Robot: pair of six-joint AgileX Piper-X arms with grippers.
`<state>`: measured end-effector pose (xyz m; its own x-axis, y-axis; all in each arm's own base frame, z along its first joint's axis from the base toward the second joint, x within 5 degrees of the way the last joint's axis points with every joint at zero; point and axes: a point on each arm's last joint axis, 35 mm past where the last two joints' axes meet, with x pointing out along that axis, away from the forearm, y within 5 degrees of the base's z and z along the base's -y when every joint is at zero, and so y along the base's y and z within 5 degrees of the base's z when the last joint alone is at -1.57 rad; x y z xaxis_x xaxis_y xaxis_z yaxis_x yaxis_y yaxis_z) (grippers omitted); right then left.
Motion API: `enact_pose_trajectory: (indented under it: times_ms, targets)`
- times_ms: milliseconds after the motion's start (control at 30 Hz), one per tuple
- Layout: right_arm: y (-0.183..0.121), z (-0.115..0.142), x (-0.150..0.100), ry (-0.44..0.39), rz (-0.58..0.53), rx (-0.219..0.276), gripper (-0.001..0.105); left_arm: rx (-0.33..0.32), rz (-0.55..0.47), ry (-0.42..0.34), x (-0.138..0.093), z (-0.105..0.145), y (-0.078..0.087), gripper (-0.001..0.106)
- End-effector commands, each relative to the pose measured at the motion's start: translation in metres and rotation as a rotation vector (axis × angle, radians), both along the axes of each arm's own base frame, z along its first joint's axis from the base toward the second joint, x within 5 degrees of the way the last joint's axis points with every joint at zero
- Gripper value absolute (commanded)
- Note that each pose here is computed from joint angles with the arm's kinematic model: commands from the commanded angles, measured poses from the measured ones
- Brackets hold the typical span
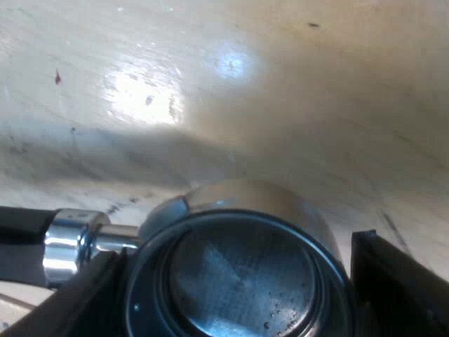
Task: Put the handle in the coffee machine
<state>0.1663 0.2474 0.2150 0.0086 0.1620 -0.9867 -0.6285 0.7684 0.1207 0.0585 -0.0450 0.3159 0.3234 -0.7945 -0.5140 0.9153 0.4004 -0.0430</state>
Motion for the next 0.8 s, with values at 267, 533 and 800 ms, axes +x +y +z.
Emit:
enact_pose_trajectory:
  times_ms: [267, 533, 800]
  targets:
    - [-0.011, 0.061, -0.009, -0.061, -0.018, 0.108, 0.0, 0.028, -0.021, 0.111, 0.003, -0.04, -0.002, 0.072]
    - [-0.007, 0.079, -0.007, -0.077, -0.017, 0.14, 0.0, 0.047, -0.023, 0.11, 0.009, -0.054, -0.003, 0.072]
    - [-0.005, 0.086, -0.006, -0.07, -0.012, 0.168, 0.0, 0.121, -0.053, 0.211, 0.039, -0.071, -0.014, 0.072]
